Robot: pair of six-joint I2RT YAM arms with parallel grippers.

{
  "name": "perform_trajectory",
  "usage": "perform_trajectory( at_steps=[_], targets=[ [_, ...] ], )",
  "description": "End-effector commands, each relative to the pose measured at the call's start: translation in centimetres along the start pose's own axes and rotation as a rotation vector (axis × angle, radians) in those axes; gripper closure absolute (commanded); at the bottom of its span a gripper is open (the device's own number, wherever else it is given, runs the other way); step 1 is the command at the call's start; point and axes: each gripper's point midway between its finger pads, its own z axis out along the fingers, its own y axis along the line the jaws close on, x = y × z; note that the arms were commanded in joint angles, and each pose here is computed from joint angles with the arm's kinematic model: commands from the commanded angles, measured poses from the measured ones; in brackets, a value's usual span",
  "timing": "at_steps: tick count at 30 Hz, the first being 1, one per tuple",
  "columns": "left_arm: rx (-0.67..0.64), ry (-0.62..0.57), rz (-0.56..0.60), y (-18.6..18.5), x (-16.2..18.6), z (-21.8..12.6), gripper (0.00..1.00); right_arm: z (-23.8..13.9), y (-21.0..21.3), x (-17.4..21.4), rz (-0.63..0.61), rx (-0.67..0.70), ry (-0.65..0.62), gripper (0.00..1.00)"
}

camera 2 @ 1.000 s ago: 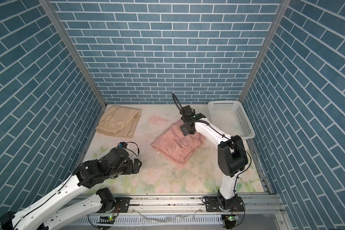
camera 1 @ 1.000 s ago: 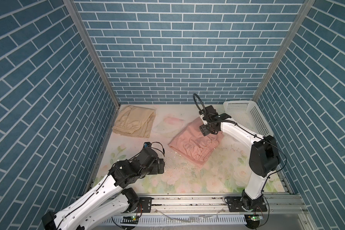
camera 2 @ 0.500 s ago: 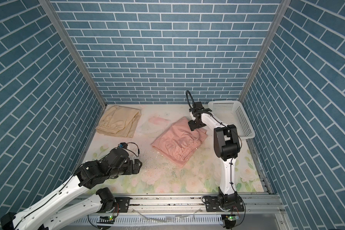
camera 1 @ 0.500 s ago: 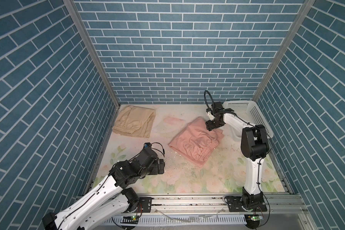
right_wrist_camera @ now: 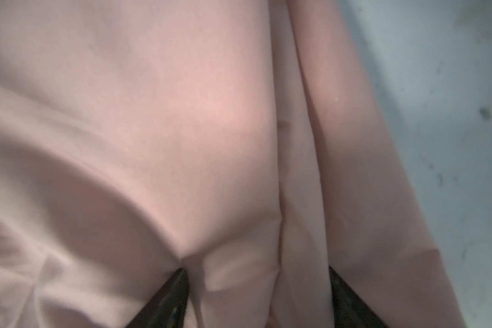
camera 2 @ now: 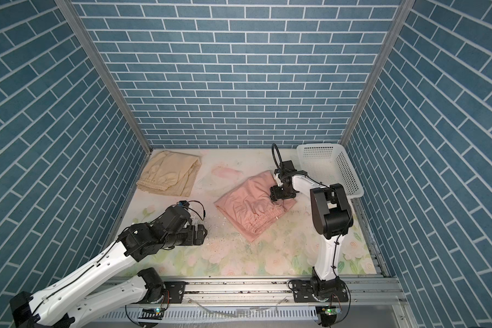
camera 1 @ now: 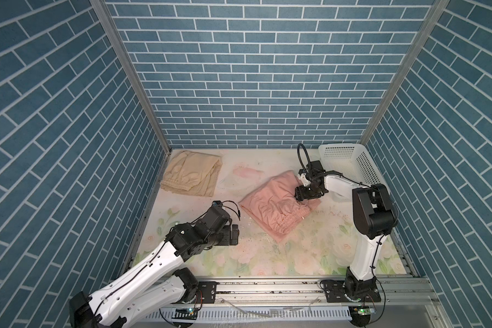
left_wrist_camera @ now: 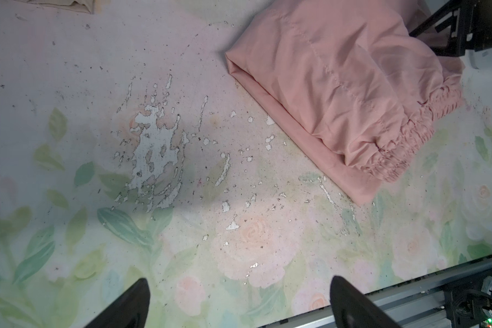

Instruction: Fold and stack the shorts

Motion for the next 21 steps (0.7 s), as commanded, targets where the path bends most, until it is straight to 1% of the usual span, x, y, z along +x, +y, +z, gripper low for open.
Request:
perform_trajectory(
  at_steps=[1, 4, 6, 9, 13, 16, 18, 19, 21],
  targets=[
    [-0.014, -0.044, -0.002, 0.1, -1.4, -1.0, 0.0, -1.6, -0.2, 1.8, 0.153, 0.023, -0.038, 0.27],
    [-0.042, -0.08, -0.007, 0.6, -2.4, -1.5, 0.0, -3.5, -0.6, 3.7, 0.211, 0.05, -0.079, 0.28],
    [-0.054, -0.093, -0.007, 0.9, -3.1, -1.7, 0.0, -4.9, -0.8, 4.6, 0.225, 0.068, -0.112, 0.28],
    [-0.073, -0.11, -0.019, 1.5, -4.3, -2.0, 0.0, -7.0, -1.7, 4.8, 0.198, 0.14, -0.143, 0.28],
    [-0.119, -0.152, 0.033, 2.2, -7.6, -3.8, 0.0, -10.9, -1.7, 3.5, 0.149, 0.178, -0.201, 0.27],
    [-0.194, -0.198, 0.092, 3.6, -11.2, -5.7, 0.0, -14.2, -0.5, 2.5, 0.121, 0.137, -0.282, 0.26],
    [-0.235, -0.219, 0.114, 4.9, -14.1, -6.6, 0.0, -16.4, 1.0, 2.1, 0.08, 0.069, -0.351, 0.26],
    [-0.262, -0.228, 0.108, 5.8, -15.4, -6.8, 0.0, -17.2, 1.5, 2.1, 0.067, 0.05, -0.378, 0.26],
    [-0.306, -0.254, 0.09, 7.9, -18.2, -6.9, 0.0, -18.7, 3.1, 2.1, 0.048, -0.033, -0.443, 0.26]
  ],
)
